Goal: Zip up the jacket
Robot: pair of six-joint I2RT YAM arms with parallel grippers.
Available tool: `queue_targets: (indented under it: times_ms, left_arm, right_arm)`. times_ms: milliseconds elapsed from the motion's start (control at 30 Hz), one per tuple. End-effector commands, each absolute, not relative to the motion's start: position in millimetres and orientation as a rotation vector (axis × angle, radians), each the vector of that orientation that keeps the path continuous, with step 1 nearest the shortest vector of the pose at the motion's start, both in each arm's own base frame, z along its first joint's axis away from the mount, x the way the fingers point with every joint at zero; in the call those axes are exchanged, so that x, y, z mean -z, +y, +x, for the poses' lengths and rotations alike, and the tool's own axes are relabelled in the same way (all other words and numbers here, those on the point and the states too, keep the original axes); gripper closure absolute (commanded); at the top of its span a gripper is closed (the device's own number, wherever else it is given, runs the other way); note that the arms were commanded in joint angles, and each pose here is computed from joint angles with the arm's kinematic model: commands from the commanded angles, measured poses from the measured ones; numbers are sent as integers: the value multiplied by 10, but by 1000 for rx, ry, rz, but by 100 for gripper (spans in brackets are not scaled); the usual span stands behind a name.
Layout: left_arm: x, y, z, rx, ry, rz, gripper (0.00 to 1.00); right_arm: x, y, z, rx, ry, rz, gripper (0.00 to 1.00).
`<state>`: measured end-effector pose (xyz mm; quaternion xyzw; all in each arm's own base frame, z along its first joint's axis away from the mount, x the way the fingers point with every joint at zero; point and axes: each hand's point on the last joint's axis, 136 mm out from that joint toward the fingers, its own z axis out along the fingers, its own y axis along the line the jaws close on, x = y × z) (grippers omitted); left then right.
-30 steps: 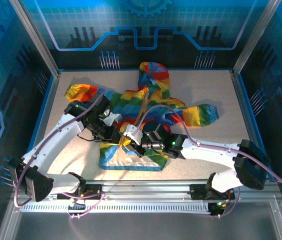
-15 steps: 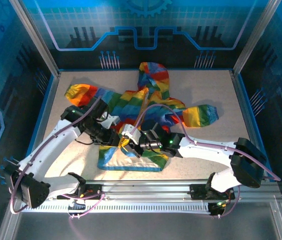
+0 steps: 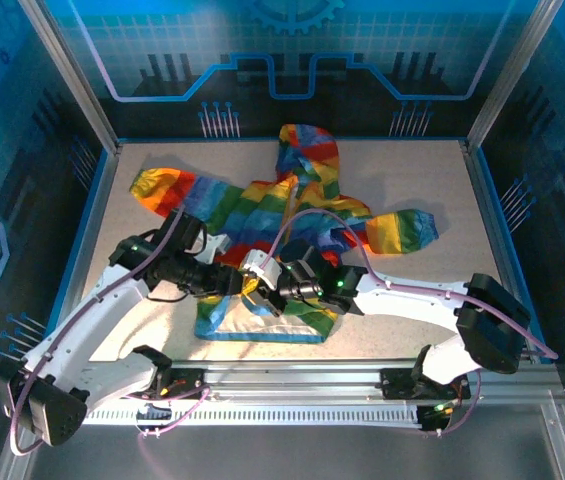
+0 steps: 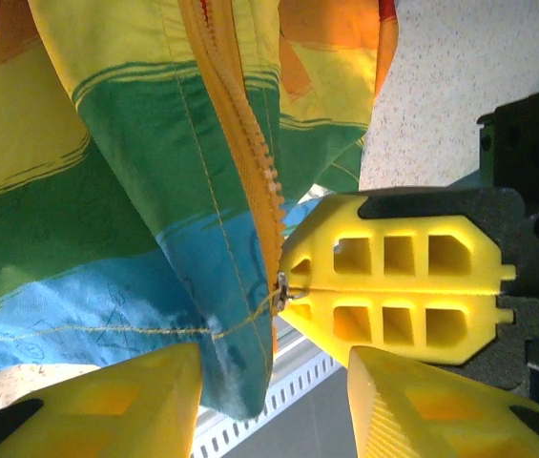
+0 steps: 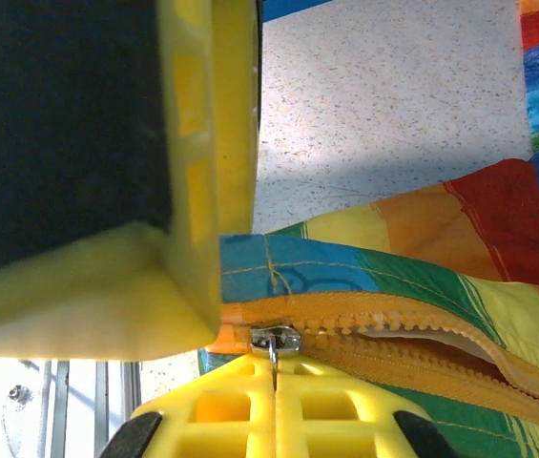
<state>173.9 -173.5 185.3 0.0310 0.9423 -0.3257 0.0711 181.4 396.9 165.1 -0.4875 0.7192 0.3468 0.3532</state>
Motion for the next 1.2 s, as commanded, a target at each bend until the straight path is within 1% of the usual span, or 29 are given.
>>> queue_targets:
  times_ms: [0,100,200,367,600,733,933,1167]
  left_arm:
    - [-1856,-1774,1779,1040,2800,17,55]
    - [-1818,-1785,1757,1060,2819,-11,59]
    - [-1824,-1790,1741,1068,2826,-19,69]
    - [-1818,-1782,1727,1065,2839,-30,84]
    - [-1814,-1755,1699,1039,2852,2,100]
    - [-1845,-1760,1705,1023,2860,79,100]
    - [-1987,-1707,1785,921,2878,158,100]
    - [-2076,-1720,1727,921,2870,251,100]
  right_arm:
    - [-1715,4056,1790,-933,1842,-1266,100]
    - [-1710,4063,1799,-931,1845,-1265,100]
    - [-1697,4065,1808,-926,1851,-1263,100]
    - [-1674,4073,1818,-922,1863,-1264,100]
    - [-1710,4121,1815,-936,1870,-1277,100]
    - [-1754,4135,1827,-935,1859,-1275,100]
    - [-1779,4132,1849,-930,1859,-1263,100]
    - [-1806,4127,1970,-977,1903,-1172,100]
